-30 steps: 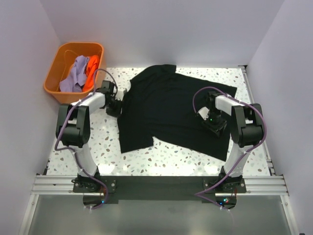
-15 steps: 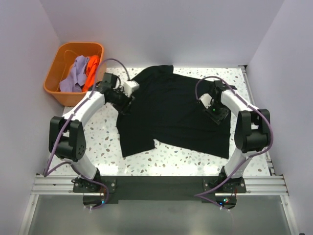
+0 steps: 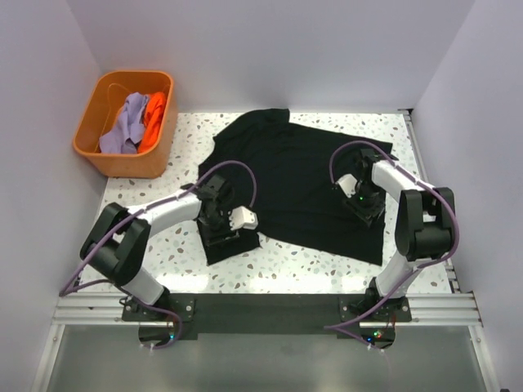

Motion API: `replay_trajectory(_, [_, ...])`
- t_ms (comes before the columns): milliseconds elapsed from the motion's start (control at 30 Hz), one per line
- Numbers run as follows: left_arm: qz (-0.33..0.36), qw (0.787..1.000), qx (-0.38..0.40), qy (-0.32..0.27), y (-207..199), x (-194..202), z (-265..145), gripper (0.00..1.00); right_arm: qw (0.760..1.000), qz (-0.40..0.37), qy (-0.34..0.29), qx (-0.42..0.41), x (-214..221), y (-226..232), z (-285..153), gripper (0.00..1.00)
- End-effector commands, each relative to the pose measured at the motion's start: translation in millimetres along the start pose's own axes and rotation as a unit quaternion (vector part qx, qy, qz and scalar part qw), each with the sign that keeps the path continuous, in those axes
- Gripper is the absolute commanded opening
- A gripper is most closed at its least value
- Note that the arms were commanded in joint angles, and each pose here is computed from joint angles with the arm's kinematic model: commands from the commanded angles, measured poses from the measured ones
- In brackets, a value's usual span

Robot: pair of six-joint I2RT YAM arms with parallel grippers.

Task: Fold and stack the t-shirts
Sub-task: Flatten the tshirt out

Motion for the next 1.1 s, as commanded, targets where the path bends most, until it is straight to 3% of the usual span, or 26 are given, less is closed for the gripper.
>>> replay_trajectory(0, [0.068,0.994,0.068,0.046,-52.3,14.2,17.8,0.5,1.0,0.025,0.007,0.0,2.3,-12.0,3.8,0.42])
replay_trajectory(167, [0.154,0.975,0.157,0.021,-108.2,-16.9,22.4,0.49,0.998,0.055,-0.001,0.006,-2.7,-38.4,1.7,0.42])
replay_trajectory(267, [0.163,0.975,0.143,-0.042,-97.4,-55.4,1.8,0.49,0.998,0.056,-0.012,0.016,-10.5,-48.1,-5.2,0.42])
replay_trajectory(367, [0.114,0.981,0.059,-0.142,-32.5,-108.1,-43.2,0.51,0.998,0.064,-0.028,0.009,-16.0,-48.1,-14.4,0.42])
replay_trajectory(500, [-0.034,0.979,-0.071,-0.19,87.3,-103.1,-82.7,0.52,0.997,0.072,-0.029,0.0,-15.3,-43.0,-7.6,0.42])
replay_trajectory(600, [-0.114,0.967,-0.145,-0.177,153.5,-81.6,-87.5,0.52,0.996,0.081,-0.023,-0.001,-16.5,-42.6,3.0,0.4])
replay_trajectory(767, [-0.195,0.95,-0.212,-0.123,208.5,-39.2,-67.4,0.51,0.995,0.095,-0.021,0.013,-24.3,-49.3,16.9,0.38])
replay_trajectory(933, [-0.241,0.943,-0.217,-0.072,210.5,1.2,-45.5,0.47,0.996,0.085,-0.003,0.018,-22.7,-50.1,31.8,0.37])
replay_trajectory(1067, [-0.258,0.946,-0.193,-0.029,176.0,29.5,-25.6,0.45,0.998,0.064,0.015,0.014,-13.4,-42.6,42.3,0.37])
Point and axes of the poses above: each gripper's point midway between its finger pads, its own z axis out along the fingers, its own y axis along the line the jaws close on, x = y × z, the point moved 5 cm from there along -z, back along the fingers, and after that the axes turned 8 degrees about z, right-handed, at the moved point
